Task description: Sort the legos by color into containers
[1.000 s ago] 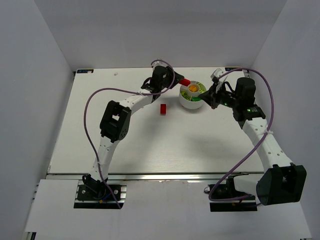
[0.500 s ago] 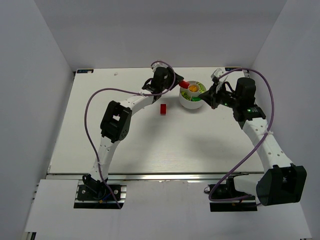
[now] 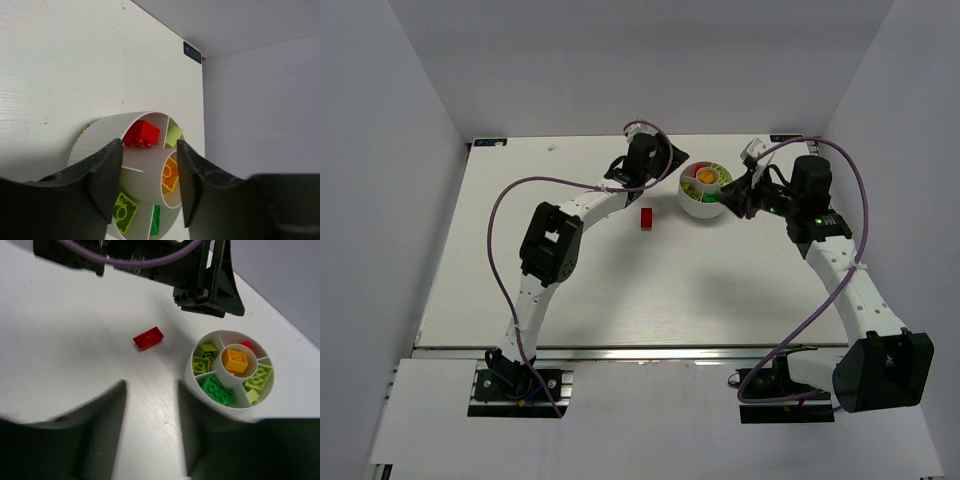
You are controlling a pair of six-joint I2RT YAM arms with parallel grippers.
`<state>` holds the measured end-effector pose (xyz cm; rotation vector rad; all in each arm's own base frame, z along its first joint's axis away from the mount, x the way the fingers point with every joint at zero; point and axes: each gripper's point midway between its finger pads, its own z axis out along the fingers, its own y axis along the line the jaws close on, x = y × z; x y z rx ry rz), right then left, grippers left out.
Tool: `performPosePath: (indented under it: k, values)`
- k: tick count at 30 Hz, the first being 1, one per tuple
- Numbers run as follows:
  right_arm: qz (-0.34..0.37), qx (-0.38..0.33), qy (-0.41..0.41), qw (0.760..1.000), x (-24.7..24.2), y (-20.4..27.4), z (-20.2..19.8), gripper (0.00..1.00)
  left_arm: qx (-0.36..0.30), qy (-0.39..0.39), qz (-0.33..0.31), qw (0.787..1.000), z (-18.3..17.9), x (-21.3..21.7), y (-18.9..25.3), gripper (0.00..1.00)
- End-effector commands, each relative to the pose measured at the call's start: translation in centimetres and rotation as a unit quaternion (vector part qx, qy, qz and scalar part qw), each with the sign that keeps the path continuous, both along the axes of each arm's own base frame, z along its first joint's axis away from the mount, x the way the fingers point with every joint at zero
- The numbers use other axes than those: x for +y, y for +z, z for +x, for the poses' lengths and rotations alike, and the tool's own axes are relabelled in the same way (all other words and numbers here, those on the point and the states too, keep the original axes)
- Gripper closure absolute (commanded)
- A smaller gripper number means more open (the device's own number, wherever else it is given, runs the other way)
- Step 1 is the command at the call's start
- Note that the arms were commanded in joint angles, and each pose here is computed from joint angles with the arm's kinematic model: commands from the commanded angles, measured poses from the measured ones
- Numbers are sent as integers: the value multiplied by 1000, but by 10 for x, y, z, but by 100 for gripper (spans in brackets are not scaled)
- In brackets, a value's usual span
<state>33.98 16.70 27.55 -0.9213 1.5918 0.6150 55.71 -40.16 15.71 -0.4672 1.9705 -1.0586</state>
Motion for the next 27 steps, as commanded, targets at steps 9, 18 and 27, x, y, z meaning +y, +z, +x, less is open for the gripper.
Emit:
performPosePath:
  k: [9, 18, 27]
  values:
    - [-37, 61, 101, 992, 32, -41, -9, 11, -105, 65, 50, 991, -97, 163, 127, 75]
    - [-81, 232, 8, 969, 120, -71, 43, 60, -17, 171, 121, 978, -197, 298, 53, 11]
    - [-97, 302, -189, 929, 161, -138, 104, 11, 6, 212, 128, 969, -257, 328, 44, 2]
